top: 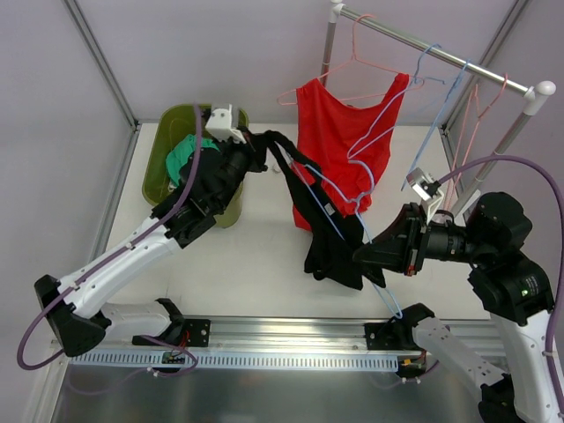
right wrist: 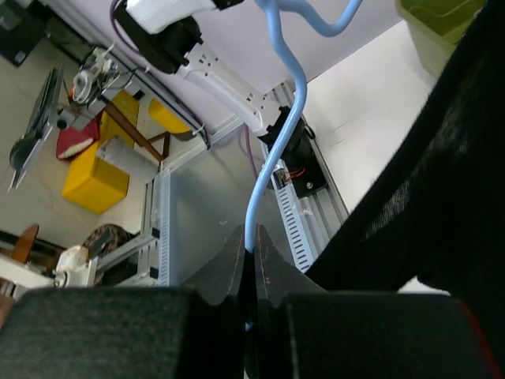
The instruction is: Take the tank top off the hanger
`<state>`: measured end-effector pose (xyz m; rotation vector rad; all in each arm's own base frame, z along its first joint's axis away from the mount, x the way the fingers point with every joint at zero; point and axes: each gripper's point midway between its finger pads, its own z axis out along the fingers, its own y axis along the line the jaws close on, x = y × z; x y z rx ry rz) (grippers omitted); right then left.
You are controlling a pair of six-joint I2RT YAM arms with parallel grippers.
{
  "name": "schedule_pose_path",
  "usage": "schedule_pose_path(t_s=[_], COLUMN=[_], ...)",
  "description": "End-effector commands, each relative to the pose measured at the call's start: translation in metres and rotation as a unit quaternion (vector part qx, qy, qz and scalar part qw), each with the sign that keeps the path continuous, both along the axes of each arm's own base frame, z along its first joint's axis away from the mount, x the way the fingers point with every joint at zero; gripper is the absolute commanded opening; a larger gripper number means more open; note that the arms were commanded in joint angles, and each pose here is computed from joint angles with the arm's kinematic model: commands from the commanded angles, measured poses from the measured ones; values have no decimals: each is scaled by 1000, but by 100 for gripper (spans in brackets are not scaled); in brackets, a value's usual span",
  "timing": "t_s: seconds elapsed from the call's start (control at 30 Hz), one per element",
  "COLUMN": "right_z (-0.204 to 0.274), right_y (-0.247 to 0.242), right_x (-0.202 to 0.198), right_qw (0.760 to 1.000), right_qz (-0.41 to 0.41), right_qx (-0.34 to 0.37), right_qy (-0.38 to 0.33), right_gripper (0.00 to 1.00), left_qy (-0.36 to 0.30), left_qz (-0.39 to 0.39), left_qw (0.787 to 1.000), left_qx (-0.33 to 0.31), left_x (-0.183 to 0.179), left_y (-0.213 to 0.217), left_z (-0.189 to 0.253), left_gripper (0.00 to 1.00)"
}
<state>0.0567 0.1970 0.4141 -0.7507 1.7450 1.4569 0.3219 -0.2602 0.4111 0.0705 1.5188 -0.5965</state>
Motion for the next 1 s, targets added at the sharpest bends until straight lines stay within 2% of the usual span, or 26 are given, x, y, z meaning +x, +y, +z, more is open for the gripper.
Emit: schedule_pose_path(t_s=[0.0, 0.17, 0.3, 0.4, 0.53, 0.83, 0.97], right_z=[4, 8, 18, 27, 27, 1, -7], right_y=[-5, -8, -10, -10, -10, 12, 20], right_x=[-35, -53, -54, -63, -68, -16, -18], right_qw=[993, 985, 980, 969, 965, 989, 984], right_qz=[89, 132, 124, 151, 179, 127, 176], right_qx=[13, 28, 41, 60, 65, 30, 27], right_qy=[-75, -108, -152, -185, -183, -67, -33], right_gripper=[0, 0, 0, 0, 0, 0, 0], left_qy=[13, 10, 5, 11, 20, -25, -32], left_qz=[144, 146, 25, -64, -110, 58, 97], left_qw=[988, 987, 999, 997, 993, 996, 993], left_qx=[-60, -66, -44, -35, -41, -68, -52], left_x=[0, -10, -24, -37, -45, -41, -39], left_y=[65, 76, 36, 5, -10, 72, 89], left_z=[8, 12, 12, 8, 7, 60, 72], left_gripper=[0, 0, 0, 0, 0, 0, 0])
